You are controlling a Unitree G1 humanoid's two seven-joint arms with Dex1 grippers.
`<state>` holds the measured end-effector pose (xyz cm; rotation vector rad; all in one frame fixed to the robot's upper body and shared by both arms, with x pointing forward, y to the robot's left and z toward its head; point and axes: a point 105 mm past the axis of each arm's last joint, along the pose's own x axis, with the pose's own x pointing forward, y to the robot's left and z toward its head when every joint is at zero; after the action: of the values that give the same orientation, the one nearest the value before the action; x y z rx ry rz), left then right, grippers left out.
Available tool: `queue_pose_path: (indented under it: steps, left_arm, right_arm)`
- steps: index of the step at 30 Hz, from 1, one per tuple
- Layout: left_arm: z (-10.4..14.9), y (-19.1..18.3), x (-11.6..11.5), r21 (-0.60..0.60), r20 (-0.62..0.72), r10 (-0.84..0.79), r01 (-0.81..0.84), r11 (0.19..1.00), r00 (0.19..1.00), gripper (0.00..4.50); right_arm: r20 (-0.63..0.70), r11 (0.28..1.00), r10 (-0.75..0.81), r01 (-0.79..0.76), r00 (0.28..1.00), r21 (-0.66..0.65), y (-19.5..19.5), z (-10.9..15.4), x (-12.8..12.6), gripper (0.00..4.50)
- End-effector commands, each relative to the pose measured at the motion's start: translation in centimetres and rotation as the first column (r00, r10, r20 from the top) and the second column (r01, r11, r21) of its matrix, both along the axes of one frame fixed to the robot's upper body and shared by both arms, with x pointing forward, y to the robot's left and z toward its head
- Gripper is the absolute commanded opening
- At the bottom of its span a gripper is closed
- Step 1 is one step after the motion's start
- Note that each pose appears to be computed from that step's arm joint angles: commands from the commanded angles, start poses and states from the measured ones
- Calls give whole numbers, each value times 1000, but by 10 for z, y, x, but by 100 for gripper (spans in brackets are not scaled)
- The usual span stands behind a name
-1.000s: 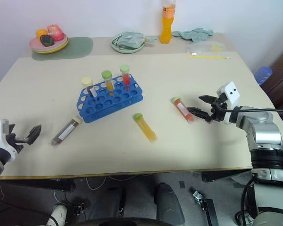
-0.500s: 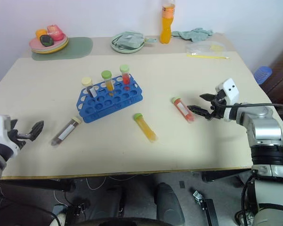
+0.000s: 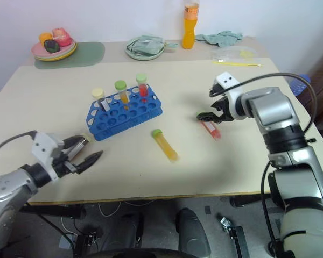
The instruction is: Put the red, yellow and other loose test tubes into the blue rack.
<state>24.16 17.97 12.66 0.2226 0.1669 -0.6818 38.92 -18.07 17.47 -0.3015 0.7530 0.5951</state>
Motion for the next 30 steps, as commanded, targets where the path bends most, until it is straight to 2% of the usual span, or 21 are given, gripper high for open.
queue_pose_path:
  steps: [1,4,7,13,16,18,21,22,24,26,28,30]
  left_arm:
    - [10,-29,-8,-27,53,-108,110,994,993,450]
    - [3,-47,-3,-39,55,-125,127,991,991,450]
    - [4,-51,-2,-61,69,-118,123,991,991,450]
    - [2,-62,-4,-74,76,-140,146,986,987,450]
    - [1,-61,-4,-74,79,-139,145,987,987,450]
    - [2,-63,-4,-74,82,-143,149,986,986,450]
    - [2,-64,-4,-72,83,-145,151,986,986,450]
    - [2,-63,-5,-72,83,-144,150,986,986,450]
    - [0,-60,-6,-68,76,-141,146,987,987,450]
    - [-3,-56,-7,-62,68,-130,134,989,989,450]
    - [-5,-52,-7,-65,67,-110,114,991,992,450]
    - [-5,-50,-5,-73,73,-88,93,993,993,450]
  right_arm:
    - [-46,990,-130,127,991,-56,-5,8,4,435]
    - [-81,976,-173,160,982,-148,-4,0,5,435]
    - [-60,965,-182,167,981,-202,-5,-2,9,435]
    - [-96,960,-189,163,977,-229,-3,-11,11,435]
    - [-115,958,-191,160,975,-238,-4,-17,10,357]
    - [-120,956,-195,162,973,-245,-4,-22,9,263]
    - [-109,958,-184,153,977,-244,-2,-19,9,97]
    - [-107,959,-177,147,978,-241,-1,-17,8,69]
    - [-93,974,-145,125,985,-190,5,-9,6,67]
    - [-31,993,-37,33,999,-109,19,1,1,67]
    - [182,988,157,-157,971,-17,48,19,-4,67]
    - [410,951,240,-297,880,81,72,42,-11,67]
